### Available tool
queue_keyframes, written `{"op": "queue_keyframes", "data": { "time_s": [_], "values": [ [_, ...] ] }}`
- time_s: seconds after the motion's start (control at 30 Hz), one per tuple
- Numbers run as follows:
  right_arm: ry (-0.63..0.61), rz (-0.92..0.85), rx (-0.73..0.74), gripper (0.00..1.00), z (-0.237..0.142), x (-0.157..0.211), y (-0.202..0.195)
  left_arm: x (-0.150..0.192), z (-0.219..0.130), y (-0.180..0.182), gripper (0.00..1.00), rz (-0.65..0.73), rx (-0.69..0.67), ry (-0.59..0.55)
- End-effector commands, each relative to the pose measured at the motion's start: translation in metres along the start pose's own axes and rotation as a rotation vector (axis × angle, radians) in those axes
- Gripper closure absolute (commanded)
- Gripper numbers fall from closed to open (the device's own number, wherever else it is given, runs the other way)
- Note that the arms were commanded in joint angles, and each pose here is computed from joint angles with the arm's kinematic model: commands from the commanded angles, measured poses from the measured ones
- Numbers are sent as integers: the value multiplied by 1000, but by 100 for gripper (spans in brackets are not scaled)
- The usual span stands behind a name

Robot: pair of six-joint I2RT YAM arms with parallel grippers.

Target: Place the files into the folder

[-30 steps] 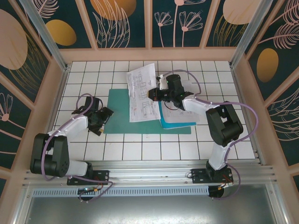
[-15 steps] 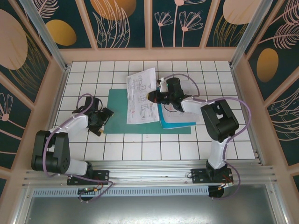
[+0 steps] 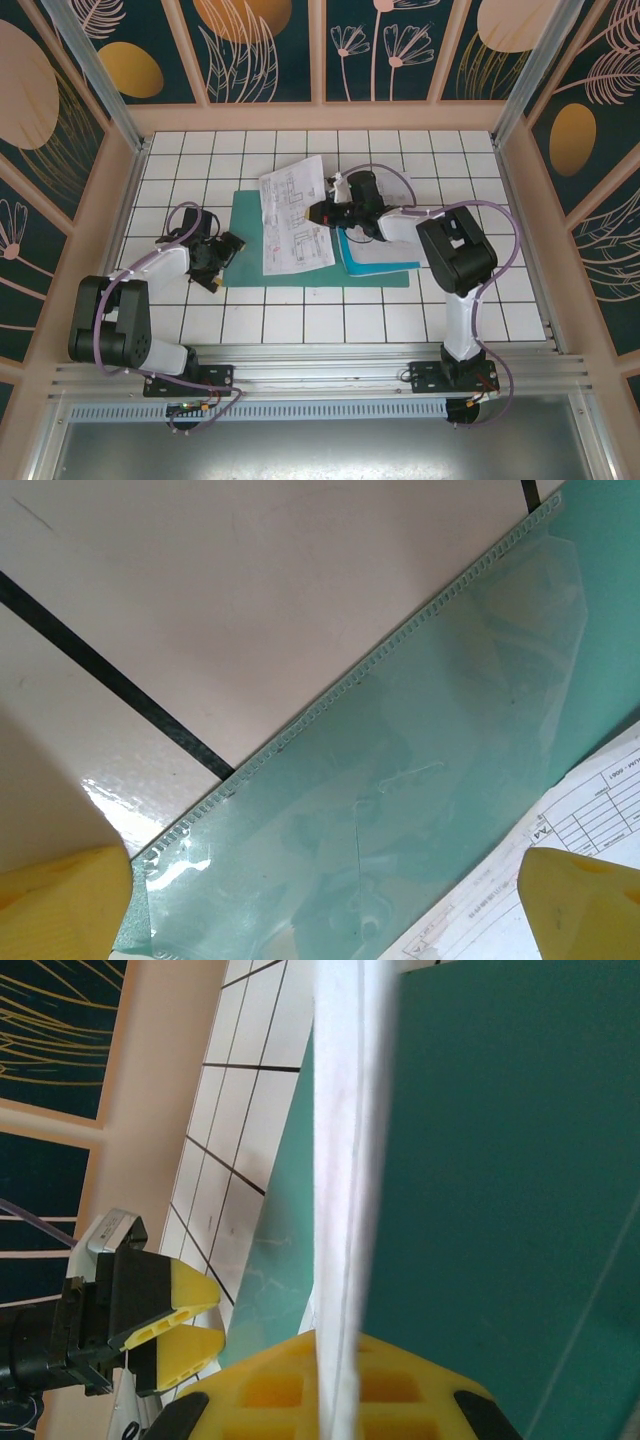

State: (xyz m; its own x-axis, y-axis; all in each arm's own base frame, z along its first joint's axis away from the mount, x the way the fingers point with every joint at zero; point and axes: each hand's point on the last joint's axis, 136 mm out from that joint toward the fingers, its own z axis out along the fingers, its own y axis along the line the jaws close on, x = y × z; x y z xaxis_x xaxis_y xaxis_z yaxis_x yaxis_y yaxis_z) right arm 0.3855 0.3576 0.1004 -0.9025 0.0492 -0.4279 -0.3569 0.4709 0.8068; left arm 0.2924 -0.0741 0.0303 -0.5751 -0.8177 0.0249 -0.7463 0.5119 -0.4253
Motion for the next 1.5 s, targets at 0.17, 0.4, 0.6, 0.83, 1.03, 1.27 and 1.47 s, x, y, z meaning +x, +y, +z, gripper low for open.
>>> {"op": "queue_keyframes", "data": {
  "time_s": [0.17, 0.4, 0.6, 0.83, 1.03, 1.27, 1.47],
  "values": [
    [12, -5, -77, 100, 19, 3, 17, 3, 6, 7, 1, 5, -14, 25],
    [4, 11, -73, 100, 26, 4, 10, 5, 3, 4, 1, 16, -5, 32],
    [-8, 29, -73, 100, 35, 8, 8, 7, 2, 8, 1, 11, -10, 37],
    [-20, 56, -83, 100, 46, 13, 8, 0, -11, 1, 1, 38, -2, -9],
    [-29, 70, -77, 100, 48, 15, 4, -7, -17, 3, 1, 84, -19, -50],
    [-40, 96, -83, 100, 49, 18, 2, 2, -3, 6, 1, 66, 17, -5],
    [-53, 135, -89, 100, 53, 22, 0, 8, 1, -7, 1, 47, 118, 25]
  ]
}}
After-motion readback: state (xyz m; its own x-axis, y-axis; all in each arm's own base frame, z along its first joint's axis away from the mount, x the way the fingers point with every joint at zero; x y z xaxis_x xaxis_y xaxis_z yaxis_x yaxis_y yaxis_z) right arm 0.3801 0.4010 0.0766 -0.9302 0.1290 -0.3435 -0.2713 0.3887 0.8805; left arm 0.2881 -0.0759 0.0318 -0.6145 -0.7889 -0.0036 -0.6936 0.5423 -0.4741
